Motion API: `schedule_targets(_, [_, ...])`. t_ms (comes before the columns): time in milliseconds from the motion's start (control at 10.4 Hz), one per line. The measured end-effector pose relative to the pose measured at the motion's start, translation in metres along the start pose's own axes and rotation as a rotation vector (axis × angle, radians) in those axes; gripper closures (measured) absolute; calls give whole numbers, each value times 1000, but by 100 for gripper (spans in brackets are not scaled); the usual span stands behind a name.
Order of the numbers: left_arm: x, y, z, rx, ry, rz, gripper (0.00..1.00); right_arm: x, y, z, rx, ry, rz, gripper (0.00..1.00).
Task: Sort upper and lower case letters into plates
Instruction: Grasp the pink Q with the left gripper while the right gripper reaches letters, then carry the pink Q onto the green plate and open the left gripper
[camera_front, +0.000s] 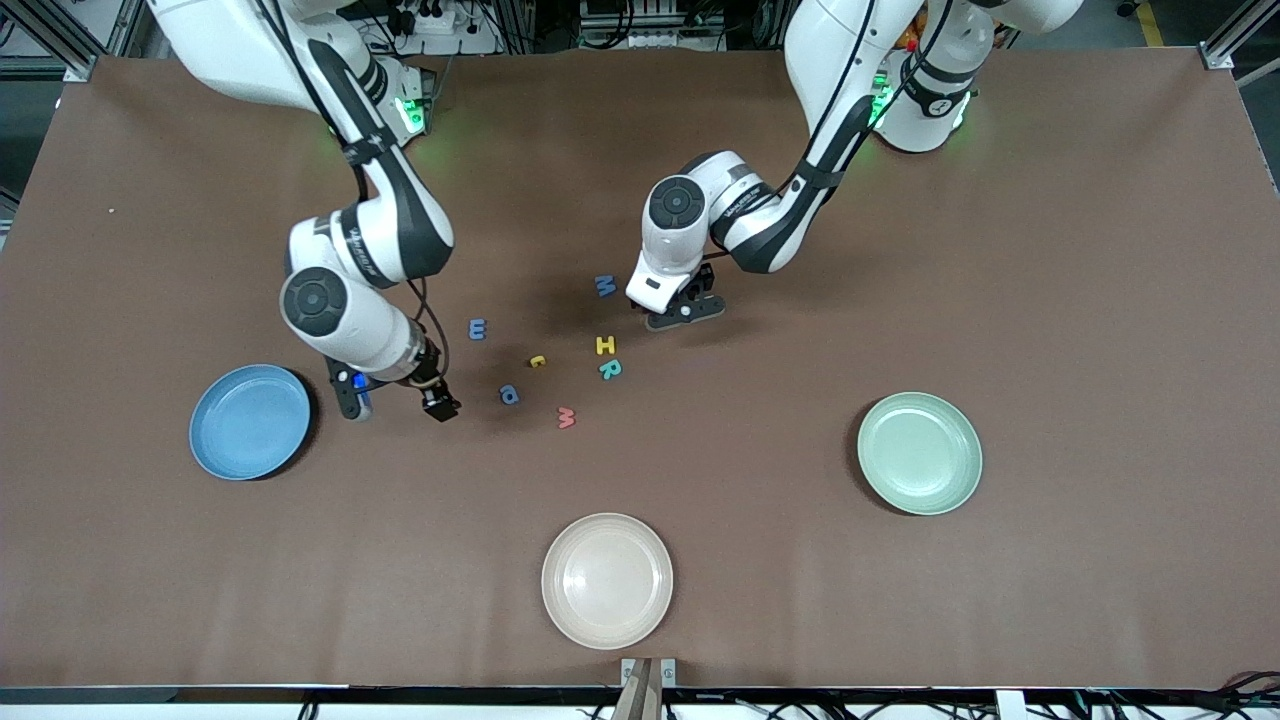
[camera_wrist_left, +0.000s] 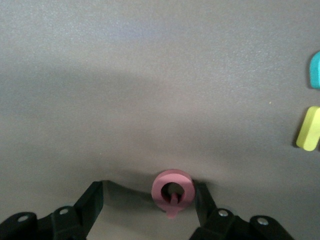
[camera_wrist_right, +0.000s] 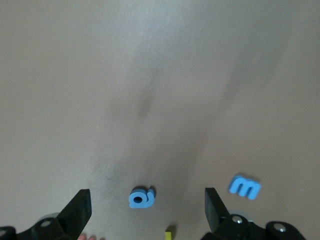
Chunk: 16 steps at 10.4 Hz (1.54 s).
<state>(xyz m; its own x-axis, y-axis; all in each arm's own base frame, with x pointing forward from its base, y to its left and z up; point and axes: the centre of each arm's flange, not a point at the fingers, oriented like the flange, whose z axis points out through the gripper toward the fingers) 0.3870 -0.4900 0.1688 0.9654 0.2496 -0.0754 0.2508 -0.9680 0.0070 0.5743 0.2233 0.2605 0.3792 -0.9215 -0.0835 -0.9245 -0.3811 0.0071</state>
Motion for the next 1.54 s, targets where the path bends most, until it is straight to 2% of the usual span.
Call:
schedule_targets(192, [1, 0, 3, 0, 0, 1, 21, -16, -3, 21, 14, -5, 12, 0])
schedule_targets(385, [1, 3, 0, -6, 3, 2, 32, -37, -3, 41, 16, -18, 11, 0])
schedule_targets(481, [2, 3, 0, -7, 4, 2, 33, -42, -3, 47, 10, -20, 9, 0])
schedule_targets(577, [3, 6, -3, -13, 7, 2, 46, -42, -2, 50, 4, -21, 10, 0])
schedule_targets(673, [4, 7, -5, -16, 9, 1, 64, -41, -2, 53, 5, -20, 11, 0])
schedule_targets(962, [10, 5, -6, -18, 13, -8, 64, -49, -3, 64, 18, -26, -1, 0])
schedule_targets(1154, [44, -4, -19, -40, 34, -61, 64, -69, 1, 75, 4, -43, -28, 0])
schedule_targets(1346, [96, -23, -68, -95, 75, -141, 64, -86, 5, 82, -12, -58, -51, 0])
schedule_targets(1538, [136, -52, -136, -114, 113, -153, 64, -103, 17, 92, -40, -69, -76, 0])
